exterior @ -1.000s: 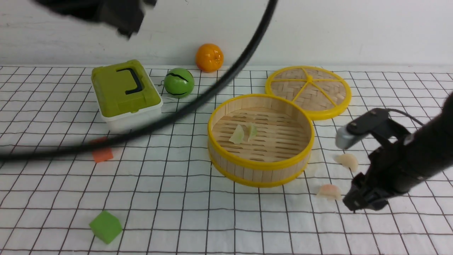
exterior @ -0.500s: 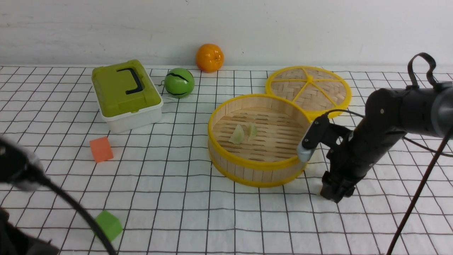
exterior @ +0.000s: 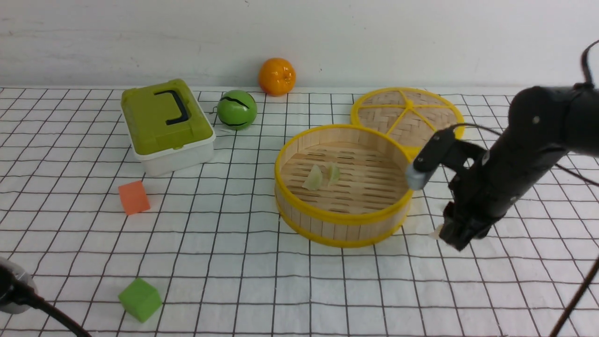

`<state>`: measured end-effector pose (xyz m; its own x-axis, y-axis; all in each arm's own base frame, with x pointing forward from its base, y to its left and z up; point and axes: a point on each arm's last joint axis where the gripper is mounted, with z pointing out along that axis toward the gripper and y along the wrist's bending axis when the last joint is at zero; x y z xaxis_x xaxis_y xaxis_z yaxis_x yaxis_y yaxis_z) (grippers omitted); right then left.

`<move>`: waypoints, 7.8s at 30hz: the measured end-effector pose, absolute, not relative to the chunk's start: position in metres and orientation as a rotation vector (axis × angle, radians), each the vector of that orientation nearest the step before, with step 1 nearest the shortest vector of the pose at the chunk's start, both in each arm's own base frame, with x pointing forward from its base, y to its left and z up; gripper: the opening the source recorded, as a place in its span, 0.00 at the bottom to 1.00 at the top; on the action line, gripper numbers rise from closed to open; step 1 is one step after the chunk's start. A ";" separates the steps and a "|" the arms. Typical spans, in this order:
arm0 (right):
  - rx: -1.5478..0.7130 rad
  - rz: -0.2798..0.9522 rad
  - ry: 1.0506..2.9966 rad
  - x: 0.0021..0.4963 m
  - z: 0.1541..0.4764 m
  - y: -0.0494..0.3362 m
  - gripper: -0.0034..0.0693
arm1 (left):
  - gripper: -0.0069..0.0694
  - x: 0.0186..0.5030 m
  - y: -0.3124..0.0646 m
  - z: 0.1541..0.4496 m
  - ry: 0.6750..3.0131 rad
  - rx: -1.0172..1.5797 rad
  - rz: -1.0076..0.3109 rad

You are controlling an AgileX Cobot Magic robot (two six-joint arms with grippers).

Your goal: Put the dumplings into the steamer on the table with the white tablecloth.

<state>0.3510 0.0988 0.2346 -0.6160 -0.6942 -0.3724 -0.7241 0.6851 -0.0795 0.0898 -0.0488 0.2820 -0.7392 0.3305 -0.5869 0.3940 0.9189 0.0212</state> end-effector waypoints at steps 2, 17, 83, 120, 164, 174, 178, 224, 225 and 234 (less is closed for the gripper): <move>-0.988 0.173 2.482 0.350 0.257 0.103 0.31 | 0.12 0.091 -0.050 0.277 2.449 0.489 -0.161; -0.049 0.685 2.308 0.422 0.202 0.133 0.30 | 0.13 0.101 -0.061 0.259 2.293 0.430 -0.295; -0.617 0.227 2.560 0.421 0.163 0.035 0.33 | 0.19 0.103 -0.062 0.255 2.238 0.454 -0.291; -0.344 0.603 2.240 0.443 0.208 0.129 0.64 | 0.21 0.104 -0.063 0.256 2.220 0.454 -0.299; -0.547 0.130 2.083 0.056 0.256 0.027 0.05 | 0.27 0.104 -0.063 0.256 2.219 0.455 -0.298; -0.566 -0.103 2.005 0.061 0.257 0.014 0.06 | 0.28 0.104 -0.063 0.256 2.219 0.455 -0.298; -0.331 -0.162 1.814 0.065 0.248 0.005 0.06 | 0.28 0.104 -0.063 0.256 2.219 0.455 -0.298; -0.002 -0.032 1.877 0.052 0.173 0.000 0.10 | 0.32 0.104 -0.062 0.256 2.216 0.455 -0.301; -0.002 -0.032 1.877 0.052 0.173 0.000 0.10 | 0.32 0.103 -0.062 0.255 2.218 0.456 -0.300; 0.002 -0.033 1.877 0.052 0.173 0.000 0.12 | 0.32 0.077 -0.040 0.243 2.083 0.413 -0.323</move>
<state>0.0523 -0.0002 0.1728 -0.3021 -0.0153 -0.9532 0.0179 0.9996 -0.0217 0.0771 -0.0403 0.2428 -0.4882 0.1625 -0.8575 0.4143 0.9079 -0.0638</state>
